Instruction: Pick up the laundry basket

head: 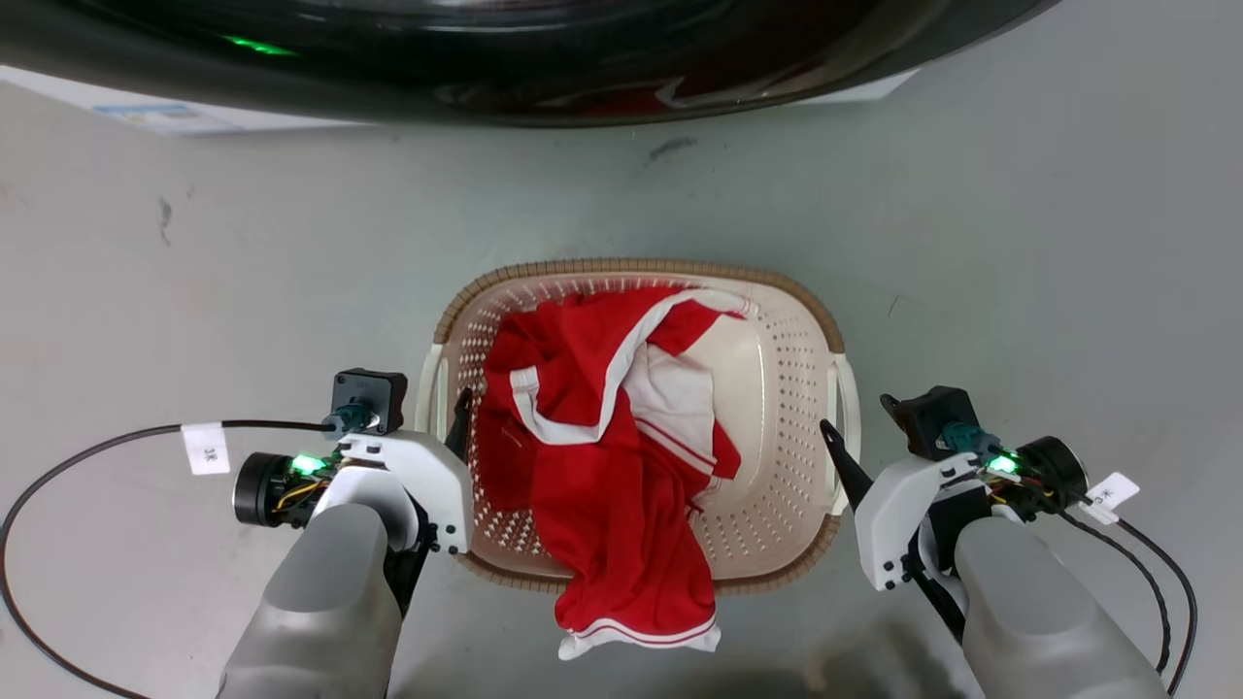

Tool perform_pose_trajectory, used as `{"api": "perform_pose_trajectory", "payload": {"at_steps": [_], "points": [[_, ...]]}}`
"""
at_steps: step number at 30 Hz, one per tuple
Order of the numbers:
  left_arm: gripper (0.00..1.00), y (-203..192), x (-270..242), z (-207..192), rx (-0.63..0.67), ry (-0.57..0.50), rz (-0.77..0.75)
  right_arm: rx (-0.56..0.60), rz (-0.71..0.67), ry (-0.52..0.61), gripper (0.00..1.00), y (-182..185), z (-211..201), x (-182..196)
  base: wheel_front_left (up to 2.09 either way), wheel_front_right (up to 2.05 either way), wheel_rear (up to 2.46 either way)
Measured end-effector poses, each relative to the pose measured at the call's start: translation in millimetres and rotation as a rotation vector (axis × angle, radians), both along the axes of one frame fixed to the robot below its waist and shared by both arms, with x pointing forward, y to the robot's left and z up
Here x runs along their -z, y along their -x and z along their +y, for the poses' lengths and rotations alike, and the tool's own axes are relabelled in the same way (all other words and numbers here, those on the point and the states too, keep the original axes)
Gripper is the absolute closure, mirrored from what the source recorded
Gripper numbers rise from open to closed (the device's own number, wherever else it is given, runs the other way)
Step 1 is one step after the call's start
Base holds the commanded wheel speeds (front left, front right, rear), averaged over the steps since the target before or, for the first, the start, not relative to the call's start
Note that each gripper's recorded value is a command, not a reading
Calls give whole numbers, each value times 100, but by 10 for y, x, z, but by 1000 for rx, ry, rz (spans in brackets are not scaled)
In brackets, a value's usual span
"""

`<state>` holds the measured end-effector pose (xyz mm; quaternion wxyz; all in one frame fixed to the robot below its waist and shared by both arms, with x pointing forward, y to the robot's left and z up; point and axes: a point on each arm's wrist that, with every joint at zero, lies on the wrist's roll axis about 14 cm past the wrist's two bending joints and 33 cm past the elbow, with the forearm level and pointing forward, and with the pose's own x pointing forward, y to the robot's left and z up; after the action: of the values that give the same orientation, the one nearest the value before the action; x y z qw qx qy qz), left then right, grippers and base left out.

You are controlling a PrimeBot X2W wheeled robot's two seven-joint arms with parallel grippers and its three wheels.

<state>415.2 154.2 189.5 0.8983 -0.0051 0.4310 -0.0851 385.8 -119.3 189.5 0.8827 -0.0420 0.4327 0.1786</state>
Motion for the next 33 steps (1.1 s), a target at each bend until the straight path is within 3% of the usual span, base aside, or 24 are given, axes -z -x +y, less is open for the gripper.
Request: {"api": "perform_pose_trajectory", "payload": {"at_steps": [21,22,23,24,25,33], "points": [[0,162,512,-138,53,14,140,-6,188,-13,0,232,74,557,0,0,0],[0,168,518,-141,58,12,144,-8,192,-13,16,238,80,564,0,0,0],[23,178,525,-146,63,11,148,-8,197,-14,72,247,83,571,0,0,0],[86,184,529,-152,68,11,150,-6,198,-15,100,244,85,575,0,0,0],[100,183,529,-157,73,10,150,-8,196,-15,100,232,89,575,0,0,0],[100,191,443,-208,75,23,148,11,189,-16,100,177,75,498,0,0,0]]}}
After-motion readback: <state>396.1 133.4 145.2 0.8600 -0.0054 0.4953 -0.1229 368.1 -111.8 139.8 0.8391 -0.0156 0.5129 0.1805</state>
